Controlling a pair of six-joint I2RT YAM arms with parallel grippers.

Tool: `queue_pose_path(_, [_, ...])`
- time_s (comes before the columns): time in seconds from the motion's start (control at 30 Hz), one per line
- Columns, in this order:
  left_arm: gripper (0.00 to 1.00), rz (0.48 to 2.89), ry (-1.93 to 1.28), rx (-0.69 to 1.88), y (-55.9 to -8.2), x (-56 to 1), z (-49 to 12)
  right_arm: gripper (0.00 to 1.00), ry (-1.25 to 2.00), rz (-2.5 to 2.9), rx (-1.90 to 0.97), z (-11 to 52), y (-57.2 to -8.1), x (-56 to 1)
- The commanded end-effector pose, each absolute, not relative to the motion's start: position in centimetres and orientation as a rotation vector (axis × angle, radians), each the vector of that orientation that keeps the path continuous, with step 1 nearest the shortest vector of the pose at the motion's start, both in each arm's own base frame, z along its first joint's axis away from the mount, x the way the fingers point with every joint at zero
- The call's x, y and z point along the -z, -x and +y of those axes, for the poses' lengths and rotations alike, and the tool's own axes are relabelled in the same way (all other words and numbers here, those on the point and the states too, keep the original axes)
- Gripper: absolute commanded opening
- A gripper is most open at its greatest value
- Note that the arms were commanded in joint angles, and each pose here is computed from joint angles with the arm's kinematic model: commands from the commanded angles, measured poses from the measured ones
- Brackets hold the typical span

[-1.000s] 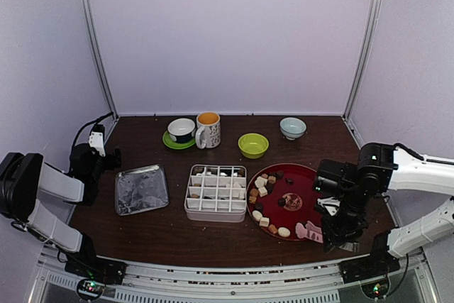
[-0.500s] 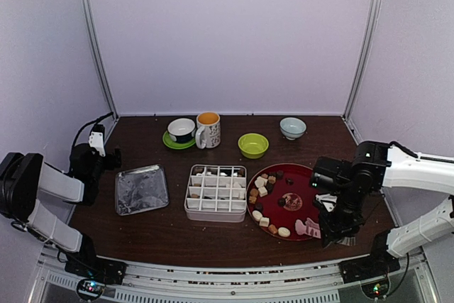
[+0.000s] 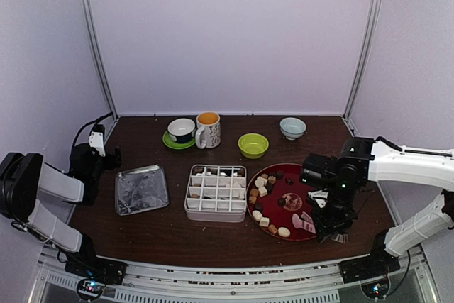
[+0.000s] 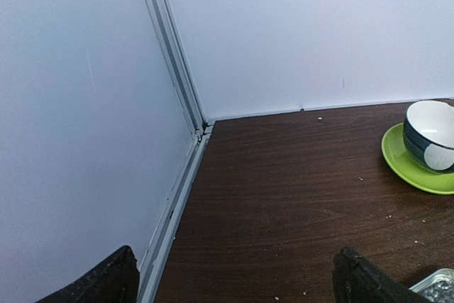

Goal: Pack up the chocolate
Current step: Pick up the fake chocolate from the plate.

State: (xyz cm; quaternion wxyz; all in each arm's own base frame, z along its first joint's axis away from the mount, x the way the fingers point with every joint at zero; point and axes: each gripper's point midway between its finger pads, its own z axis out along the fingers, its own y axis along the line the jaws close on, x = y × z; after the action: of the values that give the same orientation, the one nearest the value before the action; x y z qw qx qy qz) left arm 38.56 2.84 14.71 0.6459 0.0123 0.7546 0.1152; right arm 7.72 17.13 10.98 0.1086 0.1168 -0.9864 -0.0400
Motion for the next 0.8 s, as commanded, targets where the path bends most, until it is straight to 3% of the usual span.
queue_pose_path(0.0, [0.98, 1.648, -0.025, -0.267, -38.9, -16.6, 3.0, 0.28, -0.387, -2.925, 0.092, 17.4, -8.8, -11.4])
queue_pose_path(0.3, [0.98, 1.648, -0.025, -0.267, -38.9, -16.6, 3.0, 0.25, -0.433, -2.992, 0.136, 18.2, -10.6, -13.5])
queue_pose_path(0.77, [0.98, 1.649, -0.026, -0.266, -38.9, -16.6, 3.0, 0.26, -0.652, -3.110, 0.618, 30.5, -18.3, -19.1])
